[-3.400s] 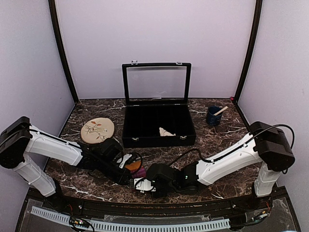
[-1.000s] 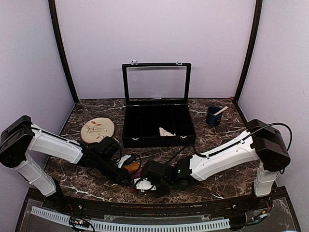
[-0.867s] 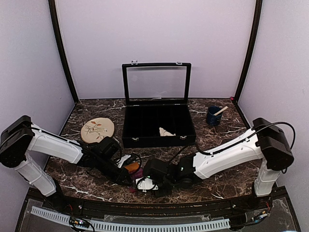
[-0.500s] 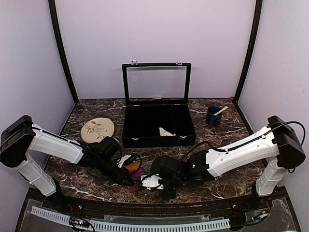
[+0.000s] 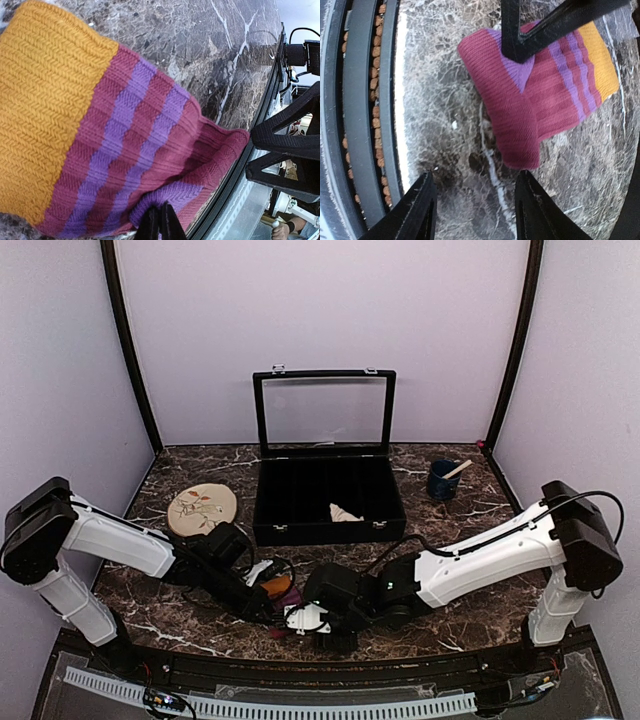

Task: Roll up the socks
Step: Roll the sock at the center of the board.

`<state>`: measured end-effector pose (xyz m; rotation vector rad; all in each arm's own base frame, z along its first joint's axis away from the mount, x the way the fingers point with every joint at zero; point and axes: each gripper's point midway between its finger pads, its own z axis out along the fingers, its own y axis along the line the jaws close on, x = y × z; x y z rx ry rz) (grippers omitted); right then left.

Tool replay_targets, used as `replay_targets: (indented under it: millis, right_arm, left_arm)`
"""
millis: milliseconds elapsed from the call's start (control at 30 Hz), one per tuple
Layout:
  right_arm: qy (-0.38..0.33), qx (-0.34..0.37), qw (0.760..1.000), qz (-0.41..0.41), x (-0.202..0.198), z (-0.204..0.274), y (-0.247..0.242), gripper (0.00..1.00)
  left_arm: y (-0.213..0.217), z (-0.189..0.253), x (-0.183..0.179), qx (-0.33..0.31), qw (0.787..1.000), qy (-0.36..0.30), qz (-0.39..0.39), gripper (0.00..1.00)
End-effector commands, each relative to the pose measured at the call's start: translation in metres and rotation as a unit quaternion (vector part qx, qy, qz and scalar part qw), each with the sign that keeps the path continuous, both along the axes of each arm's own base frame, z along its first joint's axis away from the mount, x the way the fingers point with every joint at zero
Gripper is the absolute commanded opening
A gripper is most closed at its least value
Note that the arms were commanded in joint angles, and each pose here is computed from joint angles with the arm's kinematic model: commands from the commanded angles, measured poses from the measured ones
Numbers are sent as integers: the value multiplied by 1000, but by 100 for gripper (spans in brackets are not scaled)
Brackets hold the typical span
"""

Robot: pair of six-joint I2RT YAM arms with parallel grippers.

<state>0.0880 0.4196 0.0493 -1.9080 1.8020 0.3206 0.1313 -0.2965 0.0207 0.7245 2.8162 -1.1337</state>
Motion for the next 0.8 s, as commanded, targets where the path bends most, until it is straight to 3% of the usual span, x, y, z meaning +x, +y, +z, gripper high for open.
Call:
replay_targets:
  millis: [0,233,533,600,767]
  right_arm:
    - [-40,23,999,8,12,7,18,49]
    - [-74,25,997,14,22,5,22,46]
    - [-66,15,997,23,20,-11,25,40]
    - [-62,14,998,23,20,-14,25,33]
    - [-48,9,999,24,19,-19,21,5]
  left_arm:
    - [18,-23,-11,49,998,27,0,5]
    - [14,-22,-16,39,998,40,-16,5]
    - [13,-20,-18,33,998,45,-25,4]
    - [12,-19,-19,31,998,46,-26,4]
    - [13,-18,-20,29,998,48,-27,4]
